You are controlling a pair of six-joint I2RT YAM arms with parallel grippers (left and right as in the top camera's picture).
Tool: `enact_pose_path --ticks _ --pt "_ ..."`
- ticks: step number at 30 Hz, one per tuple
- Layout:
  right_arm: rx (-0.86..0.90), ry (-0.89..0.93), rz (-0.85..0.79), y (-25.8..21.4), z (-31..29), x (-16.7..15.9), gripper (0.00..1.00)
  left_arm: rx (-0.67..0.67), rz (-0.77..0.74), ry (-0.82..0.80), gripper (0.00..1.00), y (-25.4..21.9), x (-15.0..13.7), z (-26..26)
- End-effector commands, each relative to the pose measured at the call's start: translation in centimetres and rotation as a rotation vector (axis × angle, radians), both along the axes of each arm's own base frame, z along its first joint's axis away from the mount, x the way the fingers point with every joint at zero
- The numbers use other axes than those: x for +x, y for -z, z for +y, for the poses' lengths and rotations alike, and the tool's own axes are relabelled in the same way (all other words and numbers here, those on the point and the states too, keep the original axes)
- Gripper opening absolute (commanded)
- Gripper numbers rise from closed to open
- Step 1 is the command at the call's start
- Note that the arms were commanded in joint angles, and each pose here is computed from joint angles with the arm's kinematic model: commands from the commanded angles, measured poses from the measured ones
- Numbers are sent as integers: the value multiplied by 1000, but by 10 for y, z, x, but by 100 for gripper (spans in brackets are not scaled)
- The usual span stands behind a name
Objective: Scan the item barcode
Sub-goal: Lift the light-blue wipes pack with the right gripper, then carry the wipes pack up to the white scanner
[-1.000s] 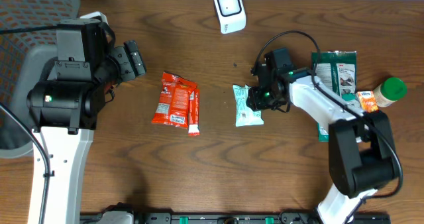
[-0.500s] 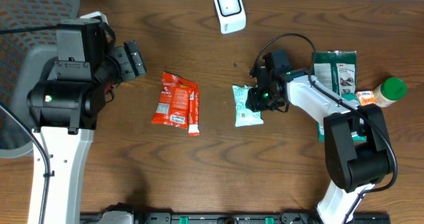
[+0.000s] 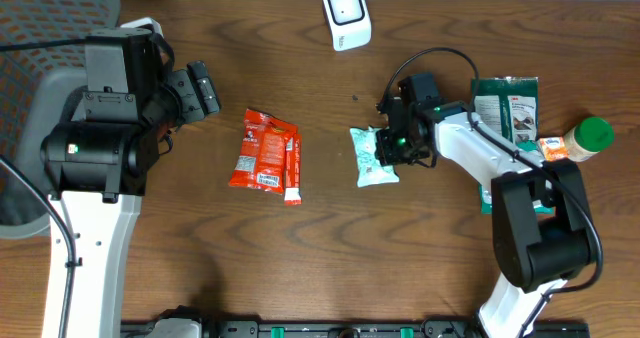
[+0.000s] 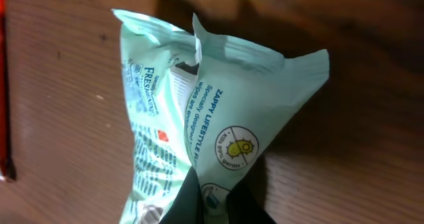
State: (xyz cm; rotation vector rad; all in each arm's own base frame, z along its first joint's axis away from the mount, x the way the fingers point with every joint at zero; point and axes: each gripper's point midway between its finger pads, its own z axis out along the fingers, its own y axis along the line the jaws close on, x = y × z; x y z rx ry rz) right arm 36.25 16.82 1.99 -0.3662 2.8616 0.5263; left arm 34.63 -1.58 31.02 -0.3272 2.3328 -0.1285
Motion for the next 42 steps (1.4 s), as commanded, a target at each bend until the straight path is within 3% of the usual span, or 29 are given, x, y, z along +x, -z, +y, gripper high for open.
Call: enact_pose_path --ticks 1,10,27,42 --pt "8 -93 -185 -56 4 11 1 5 -3 -11 90 -1 1 3" --pt "79 -154 -375 -140 25 -6 1 4 -3 -11 90 -1 1 3" --pt "148 -128 -326 -169 33 -19 1 4 -3 -11 90 -1 1 3" --pt "-69 -4 -474 -305 -2 1 1 4 -3 -11 90 -1 1 3"
